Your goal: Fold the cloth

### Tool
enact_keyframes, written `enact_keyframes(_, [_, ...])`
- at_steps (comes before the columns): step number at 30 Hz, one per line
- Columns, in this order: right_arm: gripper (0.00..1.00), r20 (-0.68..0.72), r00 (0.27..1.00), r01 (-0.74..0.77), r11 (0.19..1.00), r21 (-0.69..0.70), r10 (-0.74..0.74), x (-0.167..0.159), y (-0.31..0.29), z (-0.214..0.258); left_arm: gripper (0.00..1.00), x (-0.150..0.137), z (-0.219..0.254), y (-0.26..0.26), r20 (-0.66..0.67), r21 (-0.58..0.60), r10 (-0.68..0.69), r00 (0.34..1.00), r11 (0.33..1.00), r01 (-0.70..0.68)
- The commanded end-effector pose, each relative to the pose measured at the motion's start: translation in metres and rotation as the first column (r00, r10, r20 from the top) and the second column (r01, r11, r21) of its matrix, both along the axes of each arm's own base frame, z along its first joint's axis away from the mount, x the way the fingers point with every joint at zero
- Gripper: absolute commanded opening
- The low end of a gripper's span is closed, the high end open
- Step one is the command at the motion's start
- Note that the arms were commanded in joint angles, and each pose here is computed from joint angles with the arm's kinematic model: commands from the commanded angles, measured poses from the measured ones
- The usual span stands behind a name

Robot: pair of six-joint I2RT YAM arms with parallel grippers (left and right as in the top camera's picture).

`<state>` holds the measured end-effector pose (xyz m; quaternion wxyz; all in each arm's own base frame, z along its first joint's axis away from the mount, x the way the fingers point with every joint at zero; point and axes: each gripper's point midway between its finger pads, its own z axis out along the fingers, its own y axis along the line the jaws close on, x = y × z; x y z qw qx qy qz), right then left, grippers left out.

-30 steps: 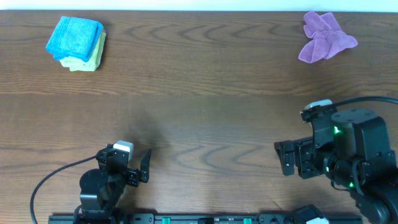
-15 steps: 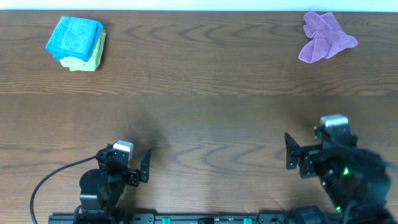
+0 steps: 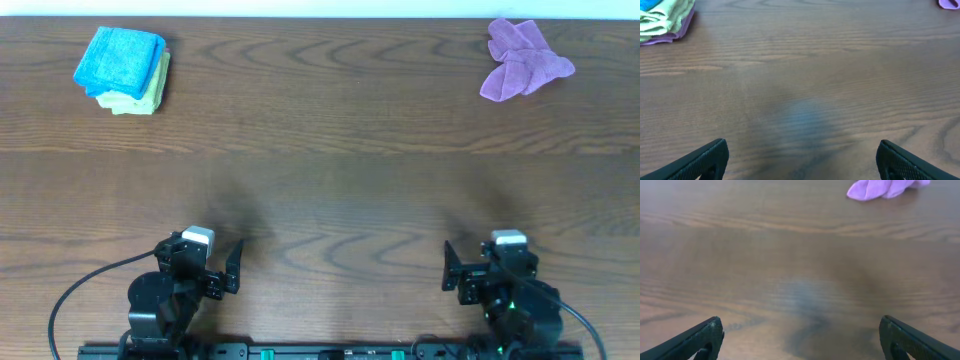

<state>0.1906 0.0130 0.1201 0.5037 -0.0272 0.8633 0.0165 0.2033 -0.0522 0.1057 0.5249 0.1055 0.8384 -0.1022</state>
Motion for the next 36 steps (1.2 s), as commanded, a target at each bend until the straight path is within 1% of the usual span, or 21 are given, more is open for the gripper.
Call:
enact_keyframes(1, [0.99,-0.019,1.0,-0.011,1.0,-0.009,0.01,0.0,0.001,-0.014,0.95,0.0,-0.006,0.001,-0.009,0.0,0.006,1.0,1.0,-0.006])
enact_keyframes(9, [0.99,-0.096,0.995,-0.013,1.0,-0.015,0.012,-0.002,0.001,-0.047,0.95,0.0,-0.006,0.001,-0.009,0.0,0.006,1.0,1.0,-0.006])
enact_keyframes(36, [0.99,-0.094,0.995,-0.013,1.0,-0.015,0.011,-0.002,0.001,-0.047,0.95,0.0,-0.006,0.001,-0.009,0.0,0.006,1.0,1.0,-0.006])
